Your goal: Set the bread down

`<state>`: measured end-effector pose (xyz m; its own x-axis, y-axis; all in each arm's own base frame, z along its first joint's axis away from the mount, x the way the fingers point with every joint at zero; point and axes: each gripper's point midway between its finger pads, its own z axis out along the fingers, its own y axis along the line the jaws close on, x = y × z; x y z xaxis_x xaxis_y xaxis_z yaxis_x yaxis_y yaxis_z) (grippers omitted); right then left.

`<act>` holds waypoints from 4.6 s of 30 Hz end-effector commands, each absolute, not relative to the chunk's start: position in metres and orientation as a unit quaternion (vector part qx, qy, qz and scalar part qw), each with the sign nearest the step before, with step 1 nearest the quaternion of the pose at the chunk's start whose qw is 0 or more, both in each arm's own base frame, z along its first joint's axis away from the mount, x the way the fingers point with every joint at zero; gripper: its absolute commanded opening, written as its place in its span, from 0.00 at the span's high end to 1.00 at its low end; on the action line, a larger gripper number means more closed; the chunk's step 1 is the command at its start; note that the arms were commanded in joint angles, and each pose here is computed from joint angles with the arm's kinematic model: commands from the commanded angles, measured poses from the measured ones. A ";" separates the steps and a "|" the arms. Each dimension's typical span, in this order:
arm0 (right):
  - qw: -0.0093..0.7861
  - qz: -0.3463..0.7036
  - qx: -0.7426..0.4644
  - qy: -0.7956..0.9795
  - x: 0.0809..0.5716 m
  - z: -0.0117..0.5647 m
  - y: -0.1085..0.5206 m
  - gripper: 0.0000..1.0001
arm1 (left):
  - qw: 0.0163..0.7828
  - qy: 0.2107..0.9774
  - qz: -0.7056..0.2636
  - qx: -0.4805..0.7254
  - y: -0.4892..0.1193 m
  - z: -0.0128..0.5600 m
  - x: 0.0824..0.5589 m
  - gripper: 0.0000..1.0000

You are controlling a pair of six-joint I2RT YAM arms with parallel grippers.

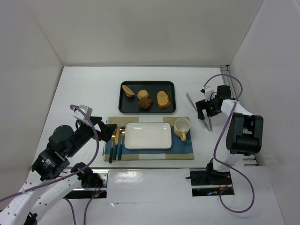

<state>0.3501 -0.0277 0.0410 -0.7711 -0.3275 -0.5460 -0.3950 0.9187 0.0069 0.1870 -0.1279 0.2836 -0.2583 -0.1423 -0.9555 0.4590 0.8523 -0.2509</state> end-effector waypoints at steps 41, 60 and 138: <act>0.207 -0.015 -0.185 0.961 0.371 -0.006 -0.035 0.15 | 0.619 0.735 -0.256 0.099 -0.124 0.295 0.185 0.00; 0.243 0.015 -0.181 0.953 0.372 0.017 -0.030 1.00 | 0.619 0.735 -0.256 0.099 -0.124 0.295 0.185 0.00; 0.325 0.074 -0.501 0.799 0.360 0.127 0.264 0.39 | 0.612 0.749 -0.240 0.086 -0.123 0.288 0.194 0.00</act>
